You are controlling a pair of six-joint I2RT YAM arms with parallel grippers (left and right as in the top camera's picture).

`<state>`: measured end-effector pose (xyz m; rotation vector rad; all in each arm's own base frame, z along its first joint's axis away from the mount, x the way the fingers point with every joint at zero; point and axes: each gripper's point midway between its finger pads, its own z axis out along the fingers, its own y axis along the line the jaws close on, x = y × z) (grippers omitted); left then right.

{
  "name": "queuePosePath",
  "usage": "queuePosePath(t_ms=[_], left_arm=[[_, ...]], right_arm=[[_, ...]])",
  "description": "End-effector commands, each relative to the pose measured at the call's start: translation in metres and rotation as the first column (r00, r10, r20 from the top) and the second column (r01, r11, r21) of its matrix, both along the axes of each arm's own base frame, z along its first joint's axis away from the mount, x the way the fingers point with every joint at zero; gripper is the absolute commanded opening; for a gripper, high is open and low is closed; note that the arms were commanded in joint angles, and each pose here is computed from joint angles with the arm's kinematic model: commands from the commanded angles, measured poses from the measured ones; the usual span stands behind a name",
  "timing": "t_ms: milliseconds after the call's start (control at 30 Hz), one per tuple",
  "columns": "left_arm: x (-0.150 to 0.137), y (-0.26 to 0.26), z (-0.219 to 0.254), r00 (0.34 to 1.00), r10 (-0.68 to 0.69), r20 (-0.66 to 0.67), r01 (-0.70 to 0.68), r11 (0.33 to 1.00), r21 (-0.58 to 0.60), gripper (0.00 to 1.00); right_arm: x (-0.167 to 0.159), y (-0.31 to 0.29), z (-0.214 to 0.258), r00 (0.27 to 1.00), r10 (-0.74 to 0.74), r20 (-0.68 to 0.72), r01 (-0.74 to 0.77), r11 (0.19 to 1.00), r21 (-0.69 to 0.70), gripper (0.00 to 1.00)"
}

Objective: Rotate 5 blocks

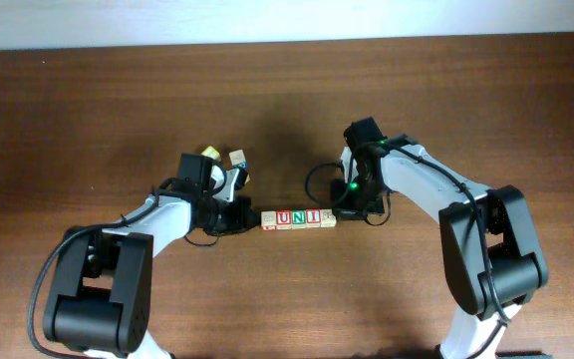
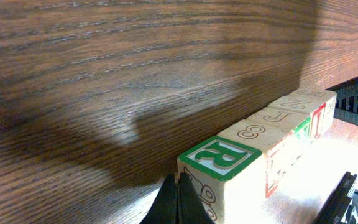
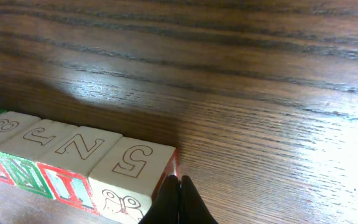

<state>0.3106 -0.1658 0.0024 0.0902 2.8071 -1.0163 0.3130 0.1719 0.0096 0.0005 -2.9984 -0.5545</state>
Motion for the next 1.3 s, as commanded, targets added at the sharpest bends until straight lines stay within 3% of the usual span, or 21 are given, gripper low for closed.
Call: queuePosePath(t_ms=[0,133,333,500,967,1267], left_arm=[[-0.008,-0.015,0.010,0.999,-0.047,-0.020,0.045,0.994,-0.102,0.00],[-0.004,0.026,-0.005,0.997,0.049,-0.059,-0.048,0.999,0.010,0.00],[-0.004,0.037,-0.011,0.996,0.063,-0.056,-0.060,0.996,0.062,0.00],[-0.003,0.013,0.013,0.998,-0.054,0.011,0.055,0.993,-0.107,0.00],[0.006,0.007,0.022,0.992,-0.082,0.091,0.095,0.984,-0.154,0.00],[0.000,0.012,0.015,0.998,-0.059,0.035,0.063,0.991,-0.115,0.00]], right_arm=[[-0.009,0.019,0.000,0.999,0.014,-0.033,-0.012,0.999,0.050,0.04],[-0.009,0.018,-0.001,0.999,0.009,-0.037,-0.007,0.999,0.042,0.04],[-0.008,0.004,-0.002,0.997,-0.042,-0.057,0.043,0.999,0.012,0.04],[-0.010,-0.002,0.001,0.998,0.034,-0.052,-0.028,0.994,0.110,0.04],[-0.014,0.001,-0.004,0.998,0.034,-0.054,-0.027,0.991,0.133,0.04],[-0.014,0.002,-0.003,0.998,0.035,-0.056,-0.026,0.989,0.144,0.04]])
